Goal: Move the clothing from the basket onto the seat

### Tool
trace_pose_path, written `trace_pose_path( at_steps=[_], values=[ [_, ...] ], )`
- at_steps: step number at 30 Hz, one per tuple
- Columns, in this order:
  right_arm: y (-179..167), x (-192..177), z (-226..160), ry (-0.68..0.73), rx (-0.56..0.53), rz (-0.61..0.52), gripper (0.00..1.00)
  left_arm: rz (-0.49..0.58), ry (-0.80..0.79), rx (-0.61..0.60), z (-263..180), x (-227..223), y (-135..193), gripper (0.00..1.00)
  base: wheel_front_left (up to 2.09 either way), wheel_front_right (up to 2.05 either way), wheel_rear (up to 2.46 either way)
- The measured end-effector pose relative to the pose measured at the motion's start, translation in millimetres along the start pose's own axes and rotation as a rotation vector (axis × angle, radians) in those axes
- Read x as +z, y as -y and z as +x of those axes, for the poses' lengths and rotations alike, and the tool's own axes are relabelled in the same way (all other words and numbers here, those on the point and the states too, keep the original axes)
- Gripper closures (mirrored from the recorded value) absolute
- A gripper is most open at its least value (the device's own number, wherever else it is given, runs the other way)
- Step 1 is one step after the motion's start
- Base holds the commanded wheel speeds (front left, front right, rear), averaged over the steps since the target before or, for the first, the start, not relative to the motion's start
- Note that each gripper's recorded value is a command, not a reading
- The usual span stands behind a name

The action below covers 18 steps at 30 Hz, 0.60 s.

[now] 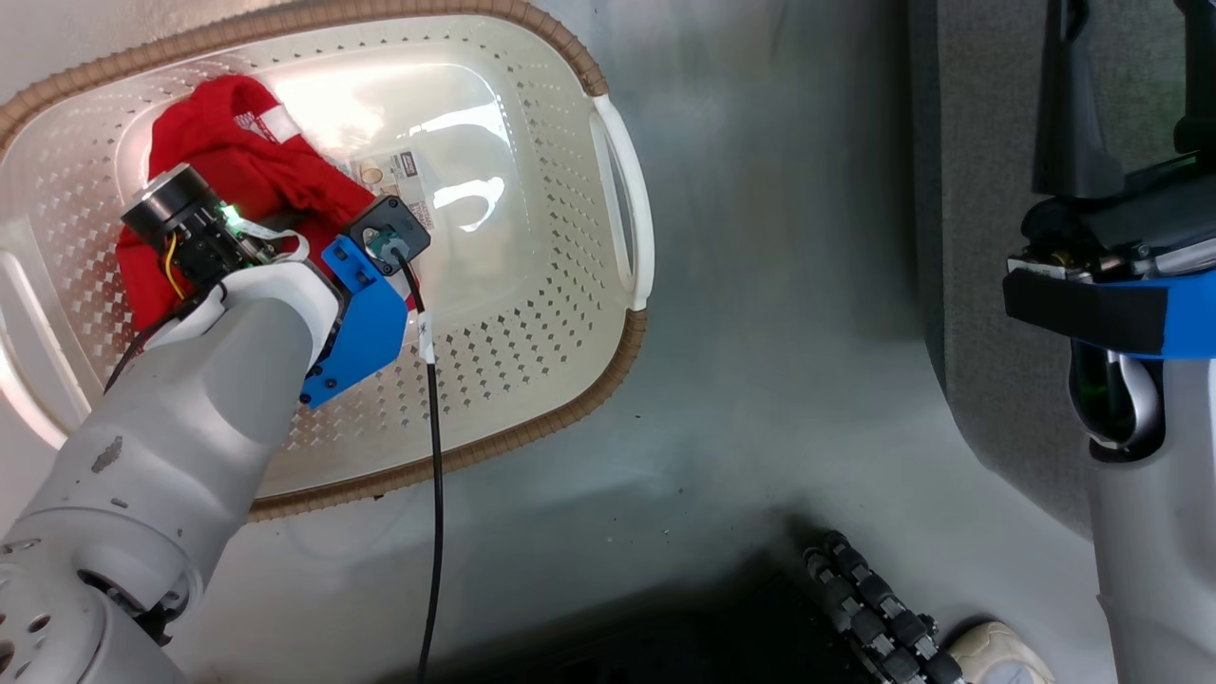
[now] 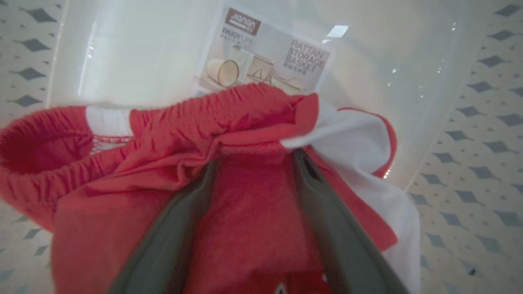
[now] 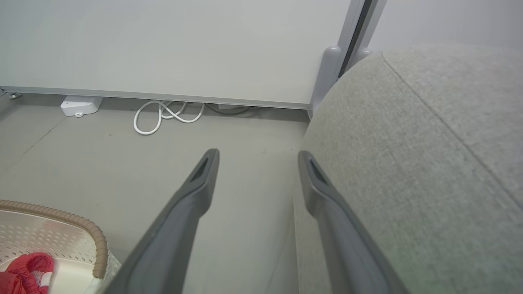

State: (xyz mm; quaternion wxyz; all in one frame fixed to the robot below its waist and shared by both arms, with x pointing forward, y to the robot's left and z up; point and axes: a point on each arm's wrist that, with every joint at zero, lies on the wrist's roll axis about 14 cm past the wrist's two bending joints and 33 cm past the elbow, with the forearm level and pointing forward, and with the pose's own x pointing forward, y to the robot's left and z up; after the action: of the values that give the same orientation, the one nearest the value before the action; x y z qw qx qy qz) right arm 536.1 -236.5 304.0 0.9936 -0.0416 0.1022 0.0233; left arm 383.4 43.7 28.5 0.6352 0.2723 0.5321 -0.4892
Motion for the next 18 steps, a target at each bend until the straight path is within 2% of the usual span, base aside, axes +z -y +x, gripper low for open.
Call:
trace_pose_path(
  at_steps=[9,10,11,12,18],
  values=[
    [-0.3,-6.8,1.5,-0.008,-0.001,-0.001,0.0,0.001,-0.026,-0.002,7.4,-1.3,0.4,0.0,0.0,0.0,0.0],
    [-0.6,-6.1,2.0,-0.006,-0.001,-0.001,0.0,0.007,-0.032,-0.001,7.4,-1.1,0.4,0.17,0.0,0.0,0.0],
    [-0.9,-5.1,2.7,-0.002,-0.001,0.0,0.0,0.008,-0.036,0.0,7.4,-0.8,0.6,0.62,0.0,0.0,0.0],
    [-1.0,-4.0,3.3,0.001,-0.001,0.0,0.0,0.01,-0.038,0.002,7.4,-0.1,0.8,1.0,0.0,0.0,0.0],
    [-0.6,0.2,3.5,0.009,-0.003,-0.001,0.0,0.019,-0.049,0.002,5.6,3.5,3.0,1.0,0.0,0.0,0.0]
  ],
)
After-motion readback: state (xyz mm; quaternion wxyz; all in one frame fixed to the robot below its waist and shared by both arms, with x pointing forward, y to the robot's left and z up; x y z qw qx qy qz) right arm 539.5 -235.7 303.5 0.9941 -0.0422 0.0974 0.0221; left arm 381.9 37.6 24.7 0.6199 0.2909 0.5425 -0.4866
